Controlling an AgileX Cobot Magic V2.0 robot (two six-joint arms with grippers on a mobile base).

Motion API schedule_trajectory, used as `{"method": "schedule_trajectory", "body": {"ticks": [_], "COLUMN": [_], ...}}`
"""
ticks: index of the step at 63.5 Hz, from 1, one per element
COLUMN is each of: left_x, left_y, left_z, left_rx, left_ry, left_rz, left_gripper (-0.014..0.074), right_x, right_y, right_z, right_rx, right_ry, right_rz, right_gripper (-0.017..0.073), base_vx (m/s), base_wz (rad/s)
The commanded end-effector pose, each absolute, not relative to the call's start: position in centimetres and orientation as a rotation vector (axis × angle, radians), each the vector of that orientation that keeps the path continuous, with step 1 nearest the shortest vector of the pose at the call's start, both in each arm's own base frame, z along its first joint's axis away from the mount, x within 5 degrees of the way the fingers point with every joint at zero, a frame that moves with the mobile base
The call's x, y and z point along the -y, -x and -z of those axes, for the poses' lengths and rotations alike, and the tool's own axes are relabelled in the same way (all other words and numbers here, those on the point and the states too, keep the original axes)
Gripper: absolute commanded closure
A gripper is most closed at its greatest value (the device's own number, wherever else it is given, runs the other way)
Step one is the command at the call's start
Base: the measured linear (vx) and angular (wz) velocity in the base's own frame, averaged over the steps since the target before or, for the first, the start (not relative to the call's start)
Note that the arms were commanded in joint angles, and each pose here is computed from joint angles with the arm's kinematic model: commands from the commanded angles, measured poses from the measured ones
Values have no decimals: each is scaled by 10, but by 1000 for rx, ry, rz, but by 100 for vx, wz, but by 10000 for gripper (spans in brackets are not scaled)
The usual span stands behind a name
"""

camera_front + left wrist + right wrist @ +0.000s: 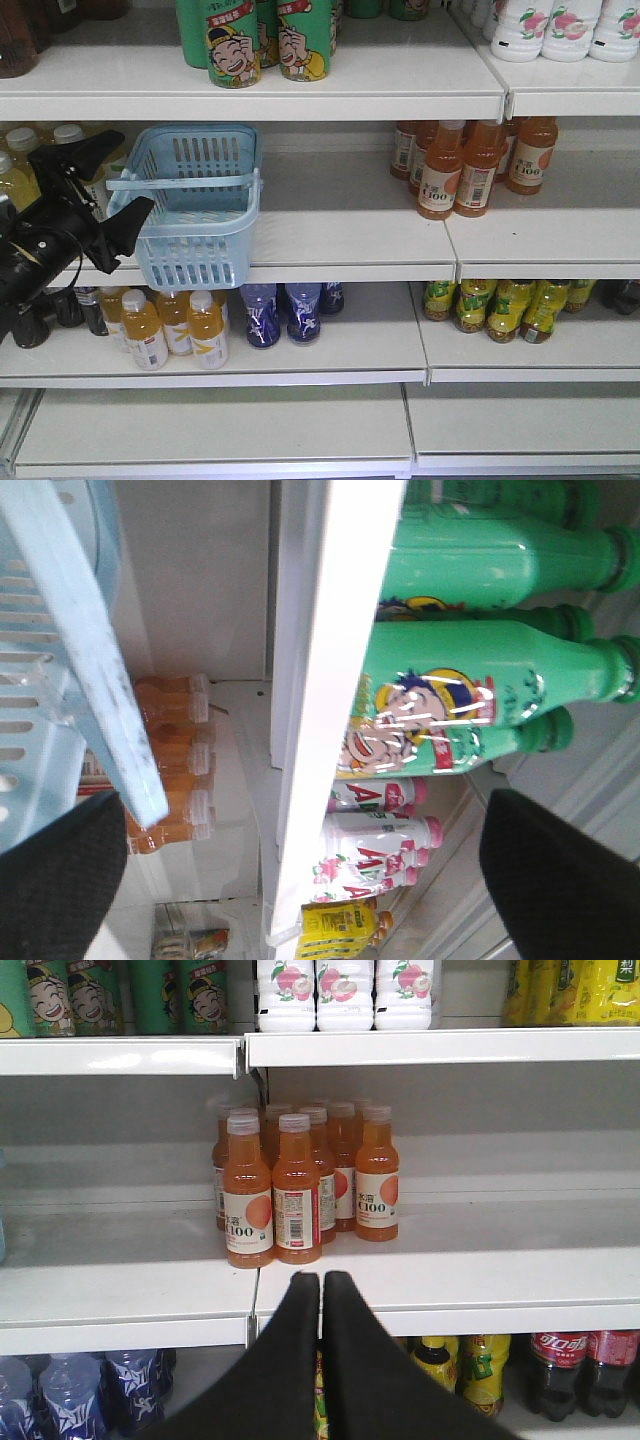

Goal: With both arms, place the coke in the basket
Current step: 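Reach the left gripper to the light-blue basket handle and grasp it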

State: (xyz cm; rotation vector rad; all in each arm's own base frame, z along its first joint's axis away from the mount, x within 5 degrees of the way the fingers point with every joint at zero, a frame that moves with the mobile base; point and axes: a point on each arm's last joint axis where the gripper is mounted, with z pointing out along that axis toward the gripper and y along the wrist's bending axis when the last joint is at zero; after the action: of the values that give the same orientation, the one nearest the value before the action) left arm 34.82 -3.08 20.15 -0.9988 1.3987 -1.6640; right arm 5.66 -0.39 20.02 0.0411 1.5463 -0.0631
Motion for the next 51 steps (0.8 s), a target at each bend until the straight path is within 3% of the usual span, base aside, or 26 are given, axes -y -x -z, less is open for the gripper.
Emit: {"method": "schedule_trajectory", "body": {"ticks": [1,16,51], "left_x": [35,32,28], "left_y": [-356,-375,-411], "left_z": [-227,-214,-203], "left_rx": [-1269,-1246,-1261], "left_ry": [852,925,1005], "left_rz": [1782,1792,1730], "left_gripper": [-48,7,13], "right_x": [3,3,3], "right_y": [-55,-55,-55], "right_z": [-205,-205,-205], "right_rx": [-1468,-1468,-1468], "right_ry": [-25,-25,-25], "right_rz": [77,77,77], "right_gripper": [564,564,564], "base_vx": [0,0,0], "base_wz": [0,0,0]}}
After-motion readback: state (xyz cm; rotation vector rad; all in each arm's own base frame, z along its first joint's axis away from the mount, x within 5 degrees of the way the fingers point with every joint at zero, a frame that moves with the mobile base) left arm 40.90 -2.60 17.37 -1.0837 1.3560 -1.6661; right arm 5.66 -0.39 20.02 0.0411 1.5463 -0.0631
